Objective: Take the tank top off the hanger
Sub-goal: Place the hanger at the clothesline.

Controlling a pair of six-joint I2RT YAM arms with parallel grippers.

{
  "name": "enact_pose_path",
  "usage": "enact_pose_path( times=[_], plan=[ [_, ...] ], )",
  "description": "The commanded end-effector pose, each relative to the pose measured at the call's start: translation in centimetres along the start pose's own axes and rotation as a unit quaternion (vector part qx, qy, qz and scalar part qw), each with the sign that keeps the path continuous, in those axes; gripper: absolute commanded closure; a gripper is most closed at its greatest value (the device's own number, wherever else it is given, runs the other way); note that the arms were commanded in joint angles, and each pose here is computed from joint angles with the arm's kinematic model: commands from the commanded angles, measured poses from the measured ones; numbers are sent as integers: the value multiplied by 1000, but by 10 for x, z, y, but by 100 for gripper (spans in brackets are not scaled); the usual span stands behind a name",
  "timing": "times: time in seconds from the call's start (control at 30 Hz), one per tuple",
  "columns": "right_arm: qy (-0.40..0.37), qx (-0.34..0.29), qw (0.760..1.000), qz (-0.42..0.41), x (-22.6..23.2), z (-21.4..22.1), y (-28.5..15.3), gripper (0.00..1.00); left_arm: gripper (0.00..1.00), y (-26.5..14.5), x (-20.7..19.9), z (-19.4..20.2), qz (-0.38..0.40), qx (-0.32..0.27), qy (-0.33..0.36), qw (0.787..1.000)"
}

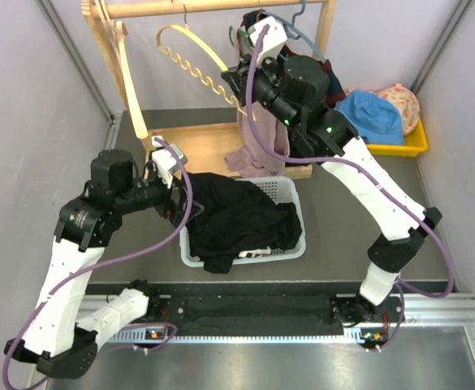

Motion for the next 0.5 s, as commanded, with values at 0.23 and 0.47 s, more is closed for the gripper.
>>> enact_pose_path(
  times=[0.23,0.47],
  plan=[
    [7,-85,992,90,-35,-49,14,100,1,0,7,-23,-17,-35,19,999],
    [29,-62,994,82,-30,-26,31,100,1,1,7,-25,-17,-38,23,999]
  ],
)
Point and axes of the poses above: each gripper's point midway between its finger pads, its own y axis out along the fingers, its own x axis along the line the jaws close on, z = x × y, the point moved 1 cm from there along -y, back along the fingers, and after that the axes turned 7 degrees about -y, right-handed, at the moved point
